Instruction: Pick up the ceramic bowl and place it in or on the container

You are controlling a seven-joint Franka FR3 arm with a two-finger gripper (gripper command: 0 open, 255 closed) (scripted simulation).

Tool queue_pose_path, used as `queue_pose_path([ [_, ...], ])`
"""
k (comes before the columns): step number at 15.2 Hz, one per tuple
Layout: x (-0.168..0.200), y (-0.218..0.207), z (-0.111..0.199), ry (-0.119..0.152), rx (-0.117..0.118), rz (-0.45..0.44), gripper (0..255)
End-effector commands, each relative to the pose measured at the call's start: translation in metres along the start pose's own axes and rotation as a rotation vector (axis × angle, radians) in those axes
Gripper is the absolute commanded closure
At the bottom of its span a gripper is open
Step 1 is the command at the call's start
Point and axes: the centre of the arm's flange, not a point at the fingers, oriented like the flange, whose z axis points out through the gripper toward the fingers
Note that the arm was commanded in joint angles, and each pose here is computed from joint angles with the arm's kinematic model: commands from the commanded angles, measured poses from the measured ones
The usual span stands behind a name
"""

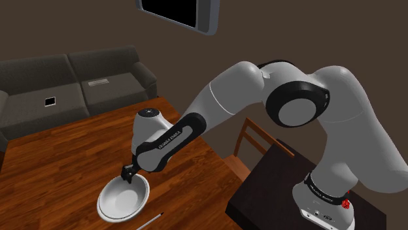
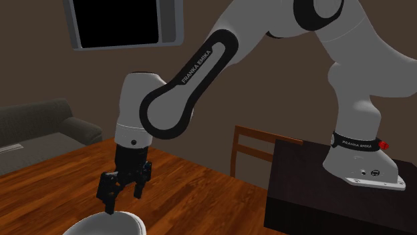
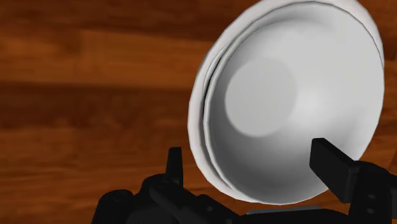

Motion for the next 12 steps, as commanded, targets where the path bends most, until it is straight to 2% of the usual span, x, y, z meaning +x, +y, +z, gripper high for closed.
queue_pose_path([
  [1, 0.000, 0.000, 0.000, 0.000, 0.000, 0.000, 0],
  [5, 0.000, 0.000, -0.050, 0.000, 0.000, 0.000, 0],
  [12, 0.000, 0.000, -0.050, 0.000, 0.000, 0.000, 0],
])
